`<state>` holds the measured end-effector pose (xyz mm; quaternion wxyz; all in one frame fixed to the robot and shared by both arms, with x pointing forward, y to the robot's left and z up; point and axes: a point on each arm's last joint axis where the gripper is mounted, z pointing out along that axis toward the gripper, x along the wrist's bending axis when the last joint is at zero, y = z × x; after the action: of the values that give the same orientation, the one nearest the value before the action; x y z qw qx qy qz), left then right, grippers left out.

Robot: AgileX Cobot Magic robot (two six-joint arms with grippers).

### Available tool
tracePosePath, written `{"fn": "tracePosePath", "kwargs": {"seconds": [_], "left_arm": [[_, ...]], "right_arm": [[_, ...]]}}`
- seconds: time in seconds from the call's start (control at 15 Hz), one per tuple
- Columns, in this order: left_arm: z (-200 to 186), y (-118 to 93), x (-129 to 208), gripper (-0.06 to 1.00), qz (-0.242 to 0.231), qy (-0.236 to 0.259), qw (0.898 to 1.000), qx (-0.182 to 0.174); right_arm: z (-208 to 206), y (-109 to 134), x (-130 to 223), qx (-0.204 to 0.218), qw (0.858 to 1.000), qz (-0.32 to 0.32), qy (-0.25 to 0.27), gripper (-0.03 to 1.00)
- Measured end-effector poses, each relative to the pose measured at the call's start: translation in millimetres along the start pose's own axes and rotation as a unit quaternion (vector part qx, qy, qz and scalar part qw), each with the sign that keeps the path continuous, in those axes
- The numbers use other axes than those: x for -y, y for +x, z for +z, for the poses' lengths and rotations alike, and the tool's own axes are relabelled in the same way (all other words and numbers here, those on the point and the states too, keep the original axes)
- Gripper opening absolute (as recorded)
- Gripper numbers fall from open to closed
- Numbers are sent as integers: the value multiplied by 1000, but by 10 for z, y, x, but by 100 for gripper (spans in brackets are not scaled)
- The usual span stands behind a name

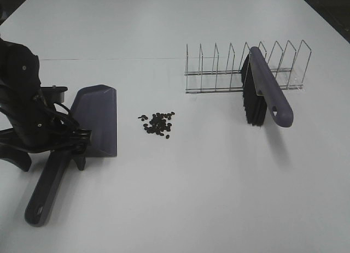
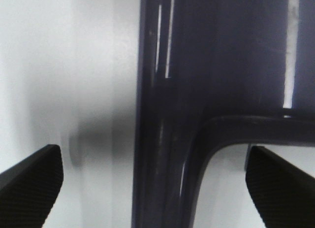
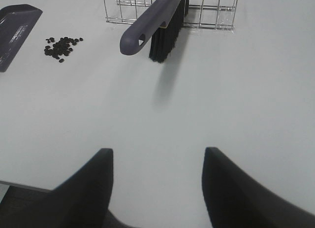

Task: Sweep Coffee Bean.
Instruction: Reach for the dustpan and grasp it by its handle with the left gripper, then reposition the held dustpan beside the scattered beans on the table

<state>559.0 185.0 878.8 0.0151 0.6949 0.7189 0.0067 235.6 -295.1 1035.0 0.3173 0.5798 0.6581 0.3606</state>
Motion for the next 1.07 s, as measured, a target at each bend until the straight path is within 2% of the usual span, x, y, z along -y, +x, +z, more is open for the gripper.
{"fn": "tracePosePath", "kwargs": {"seconds": [0.13,0.2,0.27,0.33,0.4,0.47,0.73,0.87,1.07], "left_arm": [[33,-19,-28,83,1,1,1000,0],[43,-22,-36,77,1,1,1000,-1],[43,-18,-37,61,3,1,1000,-3],[43,-12,-39,53,7,0,1000,-6],[43,-12,-39,53,7,0,1000,-6],[43,-11,-43,45,9,-2,1000,-6],[46,-22,-62,43,9,-12,1000,-1],[46,-23,-62,35,10,-12,1000,0],[46,-23,-62,34,14,-13,1000,0]], "right_arm": [[0,0,0,0,1000,0,0,50],[0,0,0,0,1000,0,0,50],[0,0,0,0,1000,0,0,50],[0,0,0,0,1000,0,0,50],[0,0,0,0,1000,0,0,50],[0,0,0,0,1000,0,0,50],[0,0,0,0,1000,0,0,50],[0,0,0,0,1000,0,0,50],[0,0,0,0,1000,0,0,50]]}}
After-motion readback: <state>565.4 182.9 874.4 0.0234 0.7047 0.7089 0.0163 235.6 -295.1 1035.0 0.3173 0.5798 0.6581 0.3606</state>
